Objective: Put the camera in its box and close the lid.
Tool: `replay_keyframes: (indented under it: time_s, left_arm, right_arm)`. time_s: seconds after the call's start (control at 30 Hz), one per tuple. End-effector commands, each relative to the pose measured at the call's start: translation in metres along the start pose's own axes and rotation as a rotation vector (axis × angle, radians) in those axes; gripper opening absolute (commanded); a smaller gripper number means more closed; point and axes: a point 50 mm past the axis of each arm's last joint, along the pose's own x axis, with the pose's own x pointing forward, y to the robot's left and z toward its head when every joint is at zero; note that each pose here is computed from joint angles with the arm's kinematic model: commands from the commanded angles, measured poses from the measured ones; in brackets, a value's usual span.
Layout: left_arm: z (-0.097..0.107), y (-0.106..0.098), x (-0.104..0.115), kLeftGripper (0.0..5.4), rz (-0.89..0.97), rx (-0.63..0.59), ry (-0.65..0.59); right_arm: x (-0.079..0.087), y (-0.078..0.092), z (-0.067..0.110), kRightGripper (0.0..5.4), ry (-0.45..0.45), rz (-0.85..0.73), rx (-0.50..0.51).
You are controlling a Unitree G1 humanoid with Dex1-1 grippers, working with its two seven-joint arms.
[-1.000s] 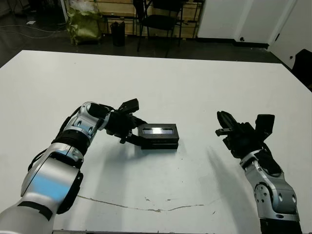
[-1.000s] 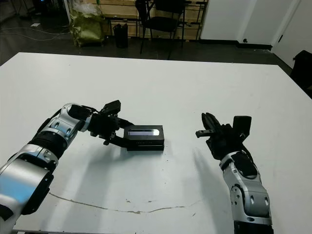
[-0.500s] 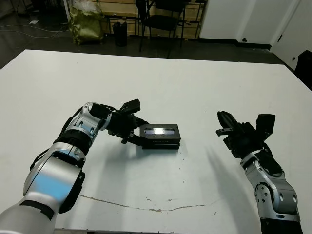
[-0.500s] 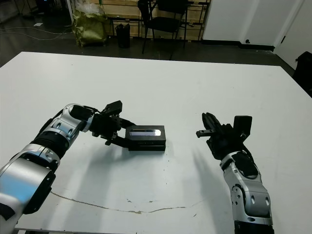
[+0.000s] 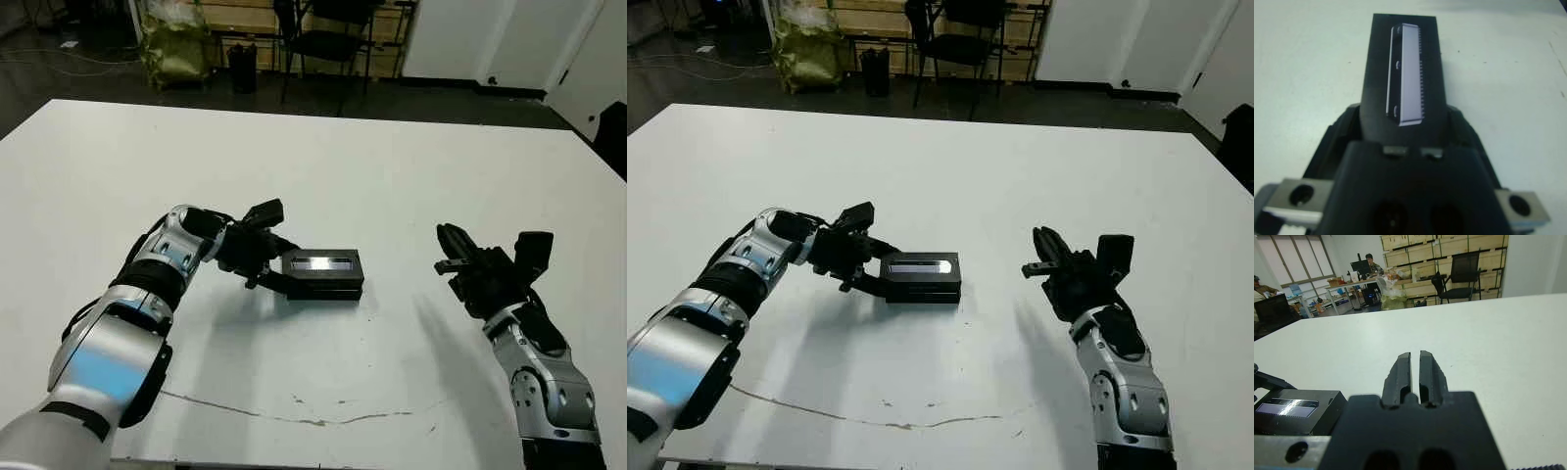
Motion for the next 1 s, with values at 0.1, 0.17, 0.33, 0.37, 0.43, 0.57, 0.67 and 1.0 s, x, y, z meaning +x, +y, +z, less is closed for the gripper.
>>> replay_keyframes:
  time_s: [0.1, 0.17, 0.33, 0.37, 0.43, 0.57, 0.67, 1.0]
  left_arm:
    - [0.003, -0.007, 0.023, 2.70, -0.059, 0.076, 0.075]
    - [0.004, -0.007, 0.025, 2.70, -0.061, 0.096, 0.085]
    - [0.008, -0.008, 0.031, 2.69, -0.072, 0.154, 0.119]
    - [0.008, -0.008, 0.032, 2.67, -0.078, 0.152, 0.120]
    - [0.008, -0.008, 0.034, 2.66, -0.077, 0.152, 0.132]
    - [0.007, -0.008, 0.036, 2.66, -0.077, 0.164, 0.164]
    - [0.004, -0.008, 0.033, 2.66, -0.073, 0.143, 0.155]
    - [-0.009, -0.007, 0.021, 3.29, -0.052, 0.168, 0.204]
  right_arm:
    - [-0.001, 0.000, 0.003, 0.00, -0.008, -0.005, -0.010]
    - [-0.001, -0.001, 0.002, 0.00, -0.007, -0.002, 0.005]
    - [-0.001, 0.000, 0.003, 0.00, -0.002, 0.001, -0.003]
    - [-0.001, -0.001, 0.003, 0.00, -0.001, 0.001, -0.005]
    - [-0.001, -0.001, 0.002, 0.00, -0.005, 0.004, 0.000]
    - [-0.002, -0.001, 0.002, 0.00, 0.002, -0.010, 0.012]
    - [-0.002, -0.001, 0.002, 0.00, -0.018, 0.004, 0.020]
    - [-0.002, -0.001, 0.002, 0.00, -0.003, -0.003, 0.004]
